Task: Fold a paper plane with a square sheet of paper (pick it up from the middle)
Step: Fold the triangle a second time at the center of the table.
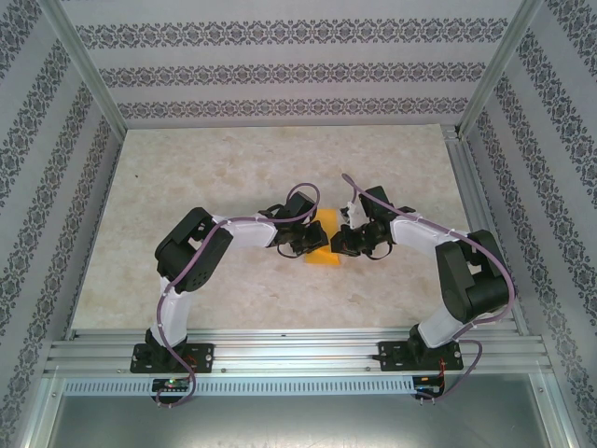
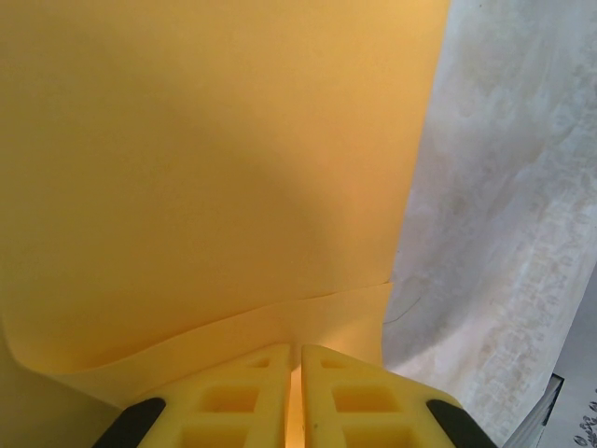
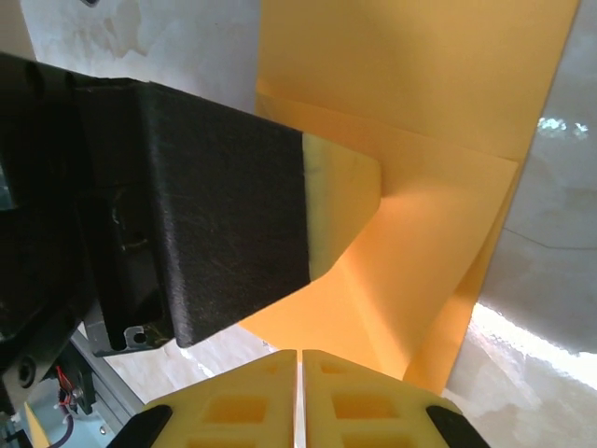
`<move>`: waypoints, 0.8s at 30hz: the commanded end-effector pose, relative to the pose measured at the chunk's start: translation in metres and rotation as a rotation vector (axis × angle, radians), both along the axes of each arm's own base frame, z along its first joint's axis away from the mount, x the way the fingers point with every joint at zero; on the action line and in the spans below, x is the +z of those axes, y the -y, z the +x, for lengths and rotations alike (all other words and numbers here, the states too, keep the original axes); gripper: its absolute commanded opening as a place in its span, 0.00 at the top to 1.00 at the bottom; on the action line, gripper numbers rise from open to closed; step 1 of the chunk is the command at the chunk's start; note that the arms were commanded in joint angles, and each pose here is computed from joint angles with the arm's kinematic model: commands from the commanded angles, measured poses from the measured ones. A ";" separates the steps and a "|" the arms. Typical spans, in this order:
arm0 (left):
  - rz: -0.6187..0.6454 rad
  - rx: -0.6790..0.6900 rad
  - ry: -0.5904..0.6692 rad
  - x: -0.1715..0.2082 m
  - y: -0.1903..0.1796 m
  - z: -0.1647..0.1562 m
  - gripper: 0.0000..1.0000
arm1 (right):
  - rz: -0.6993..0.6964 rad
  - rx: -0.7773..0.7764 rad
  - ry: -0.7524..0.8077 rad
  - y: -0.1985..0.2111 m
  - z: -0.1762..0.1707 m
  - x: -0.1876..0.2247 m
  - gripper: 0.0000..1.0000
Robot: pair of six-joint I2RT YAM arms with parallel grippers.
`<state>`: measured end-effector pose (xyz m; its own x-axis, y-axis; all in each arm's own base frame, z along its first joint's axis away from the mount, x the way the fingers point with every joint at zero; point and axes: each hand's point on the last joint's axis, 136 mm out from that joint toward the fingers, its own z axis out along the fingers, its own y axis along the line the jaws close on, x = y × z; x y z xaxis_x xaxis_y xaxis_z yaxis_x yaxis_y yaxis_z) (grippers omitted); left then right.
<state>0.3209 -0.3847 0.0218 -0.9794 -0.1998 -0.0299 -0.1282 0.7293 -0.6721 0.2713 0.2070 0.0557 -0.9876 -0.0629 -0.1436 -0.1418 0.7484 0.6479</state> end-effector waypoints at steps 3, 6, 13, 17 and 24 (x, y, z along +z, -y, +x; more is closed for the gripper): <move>0.035 -0.030 -0.016 -0.014 0.000 -0.009 0.86 | 0.008 0.004 -0.033 -0.006 -0.003 -0.013 0.88; 0.034 -0.033 -0.016 -0.014 0.001 -0.010 0.85 | -0.025 0.003 -0.052 -0.001 -0.007 -0.022 0.88; 0.037 -0.034 -0.015 -0.014 0.000 -0.010 0.85 | -0.092 0.006 -0.100 0.010 -0.019 -0.041 0.88; 0.035 -0.035 -0.018 -0.016 0.001 -0.010 0.86 | -0.143 0.000 -0.120 0.019 -0.024 -0.050 0.87; 0.036 -0.033 -0.018 -0.016 0.001 -0.010 0.86 | -0.227 0.000 -0.172 0.032 -0.035 -0.065 0.87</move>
<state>0.3205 -0.3850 0.0217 -0.9803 -0.1952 -0.0303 -0.1244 0.7293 -0.6728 0.2531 0.1917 0.0111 -0.9977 -0.0632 -0.0233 -0.0653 0.8222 0.5655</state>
